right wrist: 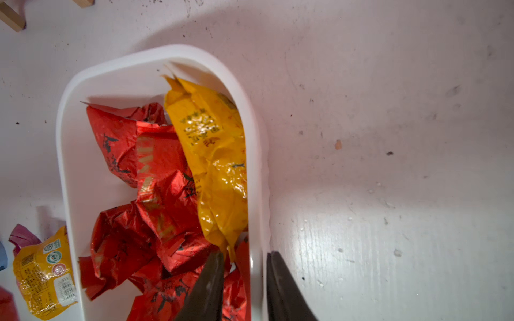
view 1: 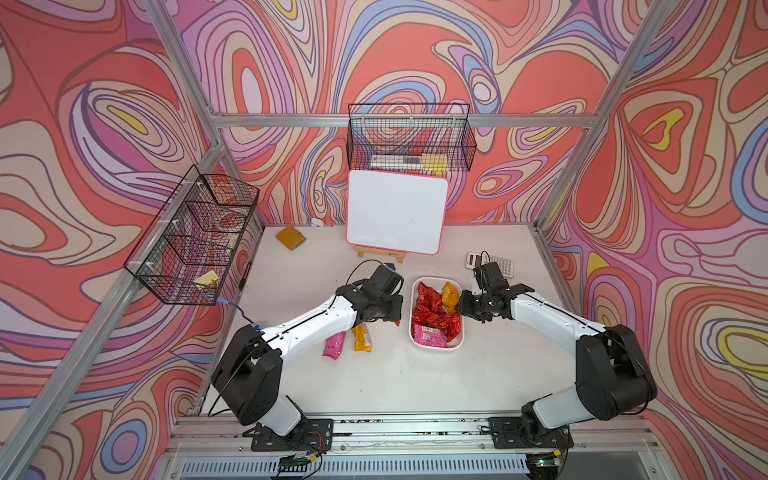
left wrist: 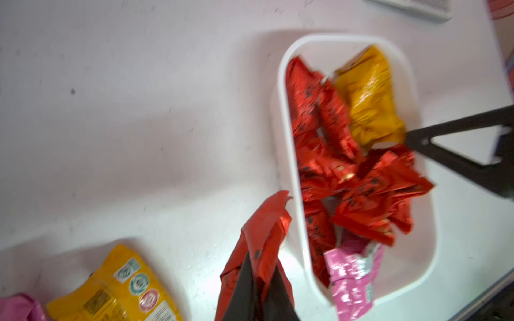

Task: Take the tea bags out of the storage box
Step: Place the tea bag at the center of the board, then adjust the storage box at the center of the board.

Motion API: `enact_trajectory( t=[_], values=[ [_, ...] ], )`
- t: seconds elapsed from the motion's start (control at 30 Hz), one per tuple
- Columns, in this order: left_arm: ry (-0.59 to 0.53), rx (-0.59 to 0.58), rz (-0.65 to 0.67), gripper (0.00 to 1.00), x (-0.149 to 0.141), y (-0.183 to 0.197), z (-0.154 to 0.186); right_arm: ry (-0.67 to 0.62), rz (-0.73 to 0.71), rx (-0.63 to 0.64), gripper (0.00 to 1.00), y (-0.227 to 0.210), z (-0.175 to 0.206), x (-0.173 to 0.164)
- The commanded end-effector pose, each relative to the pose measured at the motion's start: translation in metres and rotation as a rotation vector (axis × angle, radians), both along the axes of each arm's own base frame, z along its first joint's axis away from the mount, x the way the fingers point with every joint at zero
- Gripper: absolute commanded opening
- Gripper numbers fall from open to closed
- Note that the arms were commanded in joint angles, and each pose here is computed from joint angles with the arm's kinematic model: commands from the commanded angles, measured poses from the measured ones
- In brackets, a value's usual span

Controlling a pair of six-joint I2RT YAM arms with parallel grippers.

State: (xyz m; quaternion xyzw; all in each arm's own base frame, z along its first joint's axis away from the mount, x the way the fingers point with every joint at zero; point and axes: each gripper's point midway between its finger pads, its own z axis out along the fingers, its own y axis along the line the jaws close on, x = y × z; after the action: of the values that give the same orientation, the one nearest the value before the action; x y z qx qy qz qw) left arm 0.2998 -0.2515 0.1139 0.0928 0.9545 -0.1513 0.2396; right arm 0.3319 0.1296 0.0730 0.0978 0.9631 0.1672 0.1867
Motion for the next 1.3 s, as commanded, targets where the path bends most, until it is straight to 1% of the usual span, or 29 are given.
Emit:
enact_trajectory(
  t=[0.0, 0.1, 0.17, 0.27, 0.33, 0.4, 0.47, 0.57, 0.63, 0.73, 0.87, 0.97, 1.07, 1.13, 1.2, 1.27],
  values=[
    [0.035, 0.020, 0.042, 0.04, -0.013, 0.014, -0.016, -0.007, 0.017, -0.033, 0.24, -0.004, 0.000, 0.006],
    [0.088, 0.043, 0.061, 0.04, -0.025, 0.024, -0.038, -0.005, 0.022, -0.037, 0.19, -0.004, -0.002, 0.007],
    [0.109, 0.034, 0.070, 0.05, -0.031, 0.025, -0.048, -0.006, 0.025, -0.038, 0.17, -0.004, -0.001, 0.007],
    [0.130, 0.025, 0.076, 0.09, -0.034, 0.025, -0.058, -0.009, 0.029, -0.041, 0.14, -0.004, -0.001, 0.007],
    [0.140, 0.025, 0.073, 0.20, -0.034, 0.023, -0.061, -0.008, 0.033, -0.042, 0.12, -0.004, -0.001, 0.006],
    [0.136, 0.020, 0.072, 0.35, -0.032, 0.021, -0.060, -0.007, 0.037, -0.045, 0.10, -0.004, -0.001, 0.005],
    [0.124, 0.017, 0.071, 0.44, -0.029, 0.020, -0.055, -0.006, 0.043, -0.051, 0.09, -0.005, -0.001, 0.004],
    [0.084, -0.006, 0.068, 0.54, -0.023, 0.017, -0.036, -0.011, 0.057, -0.066, 0.09, -0.006, 0.000, 0.005],
    [0.054, -0.024, 0.065, 0.58, -0.019, 0.014, -0.021, -0.012, 0.072, -0.085, 0.08, -0.007, 0.000, 0.006],
    [0.014, -0.070, 0.058, 0.60, -0.013, 0.007, 0.004, -0.018, 0.103, -0.121, 0.08, -0.010, -0.001, 0.010],
    [0.015, -0.187, 0.058, 0.60, -0.012, -0.013, 0.027, -0.014, 0.142, -0.174, 0.07, -0.014, -0.006, 0.016],
    [0.044, -0.282, 0.059, 0.60, -0.013, -0.036, 0.032, -0.013, 0.165, -0.209, 0.08, -0.015, -0.006, 0.023],
    [0.100, -0.368, 0.083, 0.60, -0.014, -0.059, 0.024, -0.018, 0.180, -0.241, 0.09, -0.018, -0.004, 0.030],
    [0.129, -0.405, 0.092, 0.59, -0.013, -0.070, 0.019, -0.020, 0.192, -0.245, 0.13, -0.017, -0.003, 0.032],
    [0.136, -0.412, 0.110, 0.59, -0.010, -0.072, 0.018, -0.014, 0.199, -0.234, 0.21, -0.015, 0.001, 0.031],
    [0.129, -0.406, 0.144, 0.59, -0.007, -0.068, 0.017, -0.014, 0.205, -0.184, 0.28, -0.009, 0.007, 0.029]
  ],
)
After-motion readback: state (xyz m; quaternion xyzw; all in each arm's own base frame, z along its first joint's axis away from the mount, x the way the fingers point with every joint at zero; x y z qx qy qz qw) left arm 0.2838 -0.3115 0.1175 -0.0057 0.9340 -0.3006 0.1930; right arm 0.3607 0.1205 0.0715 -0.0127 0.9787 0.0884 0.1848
